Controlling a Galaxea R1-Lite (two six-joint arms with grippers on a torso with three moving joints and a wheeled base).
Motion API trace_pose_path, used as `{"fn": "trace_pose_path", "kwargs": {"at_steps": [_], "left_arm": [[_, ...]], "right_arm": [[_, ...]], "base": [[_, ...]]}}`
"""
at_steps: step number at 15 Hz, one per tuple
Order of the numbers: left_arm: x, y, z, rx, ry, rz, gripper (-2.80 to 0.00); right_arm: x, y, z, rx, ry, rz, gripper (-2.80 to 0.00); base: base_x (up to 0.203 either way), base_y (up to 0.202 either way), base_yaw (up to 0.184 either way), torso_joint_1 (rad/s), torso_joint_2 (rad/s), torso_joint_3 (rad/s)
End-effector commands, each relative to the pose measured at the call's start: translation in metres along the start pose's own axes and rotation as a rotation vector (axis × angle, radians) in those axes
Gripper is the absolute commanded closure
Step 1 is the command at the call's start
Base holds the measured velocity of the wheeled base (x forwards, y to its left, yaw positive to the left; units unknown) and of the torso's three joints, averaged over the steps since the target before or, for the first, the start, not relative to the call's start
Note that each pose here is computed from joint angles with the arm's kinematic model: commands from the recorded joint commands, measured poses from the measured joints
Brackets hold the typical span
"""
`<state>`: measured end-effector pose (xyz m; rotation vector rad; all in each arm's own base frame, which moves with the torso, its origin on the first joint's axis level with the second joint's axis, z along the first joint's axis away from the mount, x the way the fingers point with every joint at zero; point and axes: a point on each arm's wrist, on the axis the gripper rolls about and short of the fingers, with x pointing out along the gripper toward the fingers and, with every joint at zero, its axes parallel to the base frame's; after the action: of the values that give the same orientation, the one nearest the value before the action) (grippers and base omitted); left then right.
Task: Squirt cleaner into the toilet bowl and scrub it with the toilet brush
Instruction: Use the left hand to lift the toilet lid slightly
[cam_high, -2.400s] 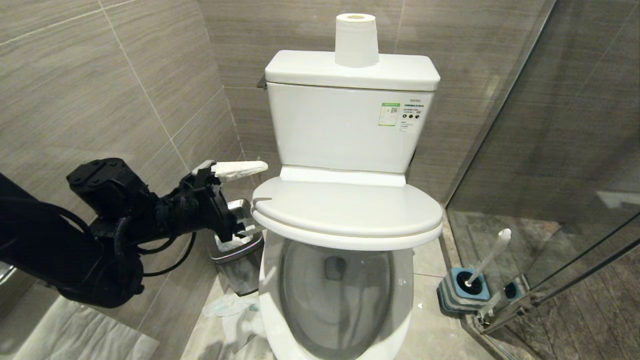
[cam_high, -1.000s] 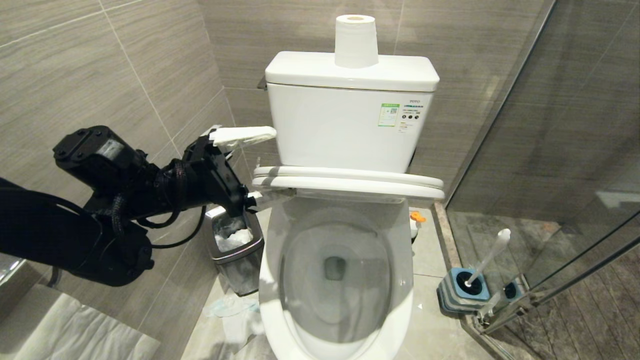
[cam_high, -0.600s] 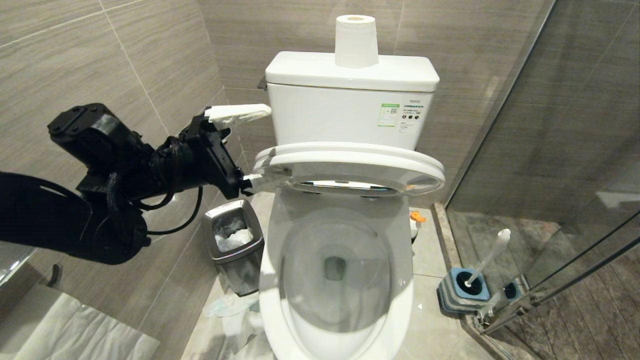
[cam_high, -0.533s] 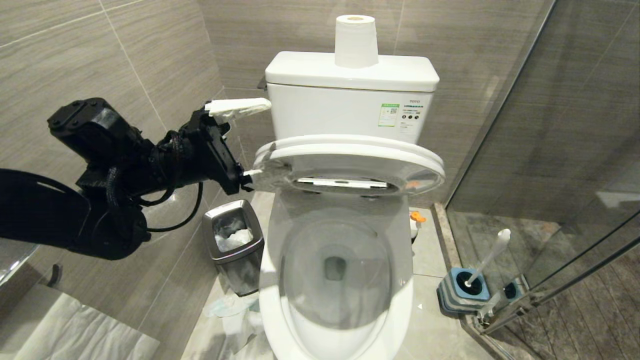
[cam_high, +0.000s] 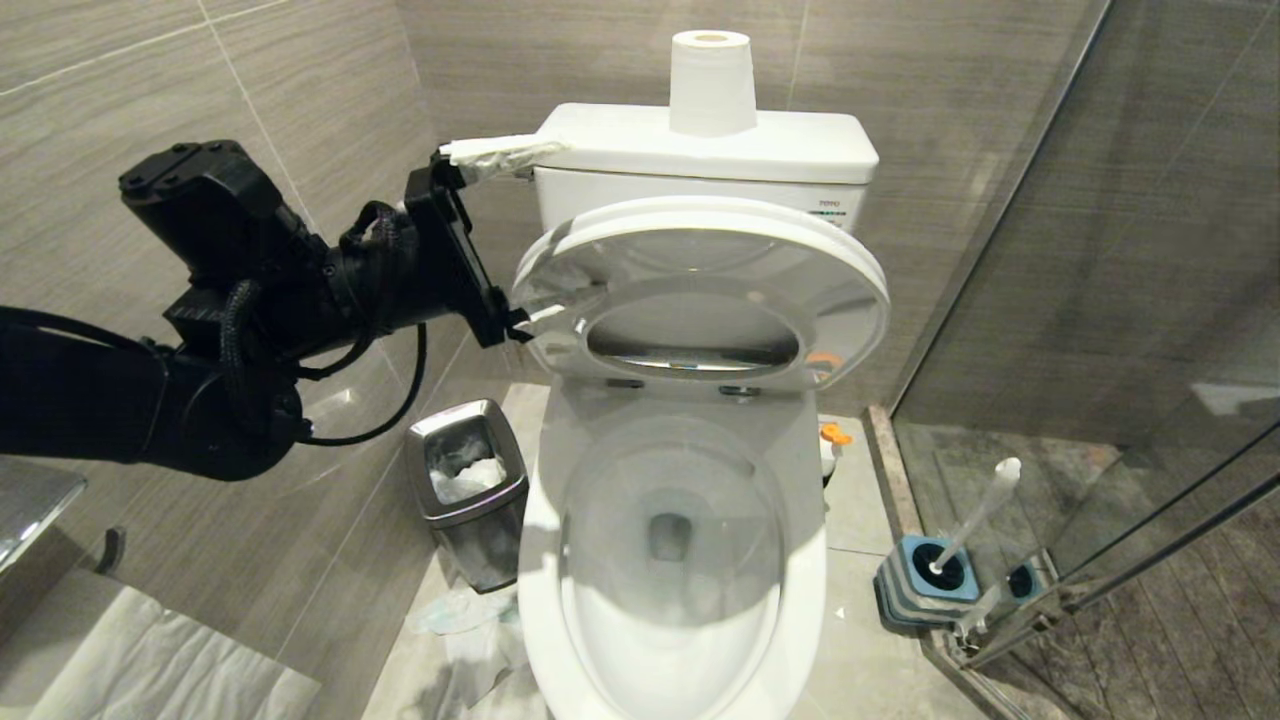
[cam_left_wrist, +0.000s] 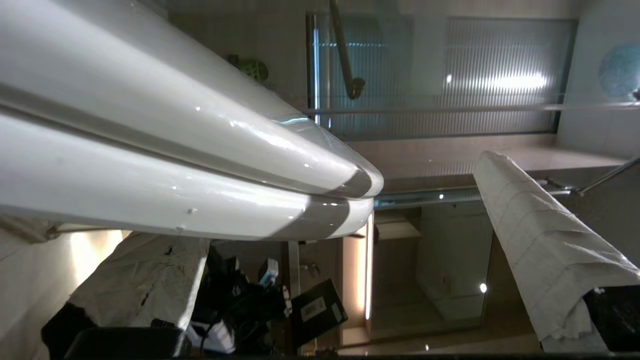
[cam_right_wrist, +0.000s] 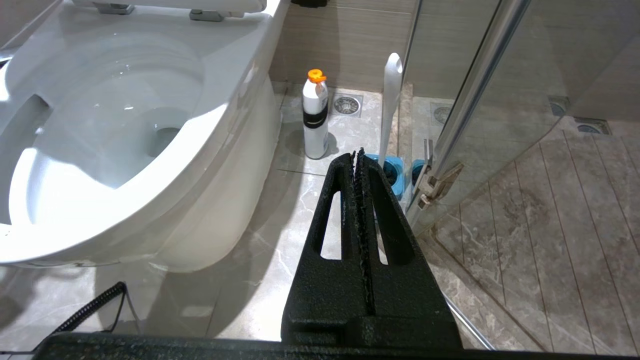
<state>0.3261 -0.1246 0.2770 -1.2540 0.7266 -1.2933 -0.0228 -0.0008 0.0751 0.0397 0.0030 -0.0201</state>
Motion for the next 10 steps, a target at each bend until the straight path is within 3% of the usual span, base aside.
{"fn": "trace_pose_path", "kwargs": {"at_steps": [1,8,10], "left_arm": [[0.008,-0.004,-0.005,-0.001,-0.014,-0.023,-2.8],[0.022,-0.03,0.001,0.043,-0.02,-0.066,-2.8],[0.023,-0.03,0.002,0.059,-0.023,-0.067,-2.8]], "right_arm": [[0.0,0.0,0.0,0.0,0.002,0.0,0.0],[0.0,0.0,0.0,0.0,0.002,0.0,0.0],[0.0,0.0,0.0,0.0,0.003,0.0,0.0]], "base": [[0.0,0.0,0.0,0.0,0.0,0.0],[0.0,0.0,0.0,0.0,0.0,0.0],[0.0,0.0,0.0,0.0,0.0,0.0]]}}
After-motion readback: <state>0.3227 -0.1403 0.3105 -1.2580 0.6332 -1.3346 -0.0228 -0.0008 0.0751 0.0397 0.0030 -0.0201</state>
